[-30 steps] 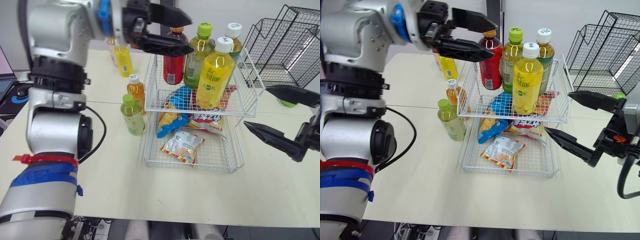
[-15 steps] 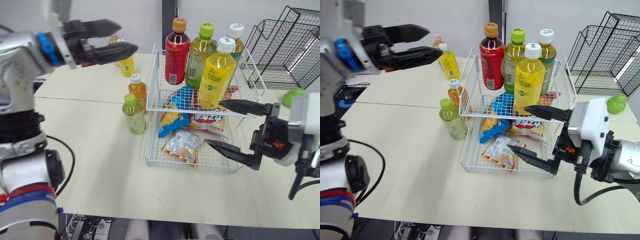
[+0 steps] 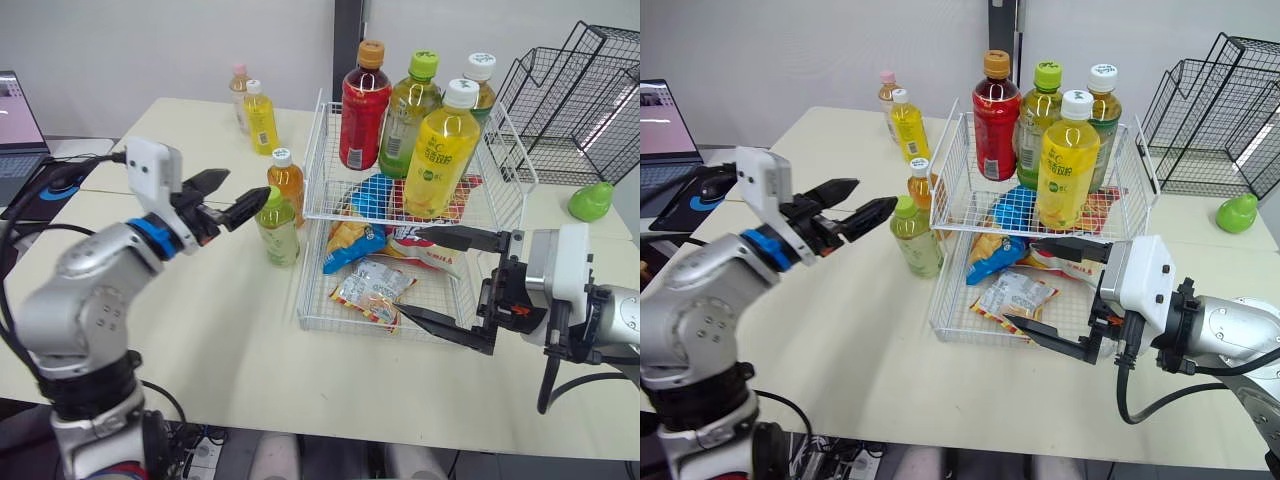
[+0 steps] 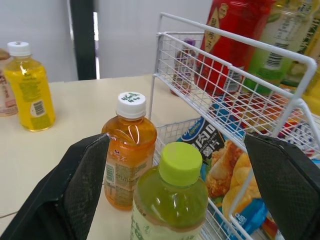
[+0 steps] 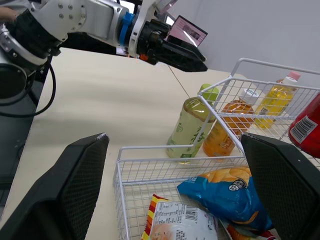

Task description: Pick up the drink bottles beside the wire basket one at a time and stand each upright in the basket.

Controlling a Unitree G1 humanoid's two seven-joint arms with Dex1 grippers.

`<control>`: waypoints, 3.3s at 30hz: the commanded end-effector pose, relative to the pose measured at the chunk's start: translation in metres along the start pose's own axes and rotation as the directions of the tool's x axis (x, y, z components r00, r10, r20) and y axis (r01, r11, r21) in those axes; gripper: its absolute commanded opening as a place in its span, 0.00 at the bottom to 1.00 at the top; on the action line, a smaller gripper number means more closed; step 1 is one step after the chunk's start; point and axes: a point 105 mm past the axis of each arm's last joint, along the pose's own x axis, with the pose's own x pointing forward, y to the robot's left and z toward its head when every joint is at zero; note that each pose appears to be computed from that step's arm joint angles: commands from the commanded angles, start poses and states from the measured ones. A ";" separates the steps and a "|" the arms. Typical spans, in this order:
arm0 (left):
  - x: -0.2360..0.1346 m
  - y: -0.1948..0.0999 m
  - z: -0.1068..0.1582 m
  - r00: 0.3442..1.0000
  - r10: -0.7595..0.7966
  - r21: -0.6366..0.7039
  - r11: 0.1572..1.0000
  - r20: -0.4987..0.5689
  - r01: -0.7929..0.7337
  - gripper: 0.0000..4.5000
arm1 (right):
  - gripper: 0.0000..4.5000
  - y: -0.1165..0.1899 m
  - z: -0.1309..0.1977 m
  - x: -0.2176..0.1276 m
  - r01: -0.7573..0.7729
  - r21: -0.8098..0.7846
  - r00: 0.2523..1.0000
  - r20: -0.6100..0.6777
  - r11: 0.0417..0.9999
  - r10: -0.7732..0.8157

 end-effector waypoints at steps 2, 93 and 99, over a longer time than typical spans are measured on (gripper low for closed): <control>0.008 -0.012 -0.002 0.988 0.150 0.087 0.985 0.025 -0.152 0.99 | 1.00 0.002 0.010 -0.002 0.009 -0.031 1.000 0.026 0.999 -0.008; 0.127 -0.117 0.140 0.625 -0.771 0.181 0.601 -0.127 0.778 0.30 | 1.00 -0.028 0.025 -0.038 0.253 -0.020 0.965 -0.072 0.967 -0.254; 0.127 -0.116 0.137 0.615 -0.777 0.180 0.591 -0.135 0.786 0.38 | 1.00 -0.029 0.025 -0.039 0.254 -0.023 0.964 -0.072 0.967 -0.255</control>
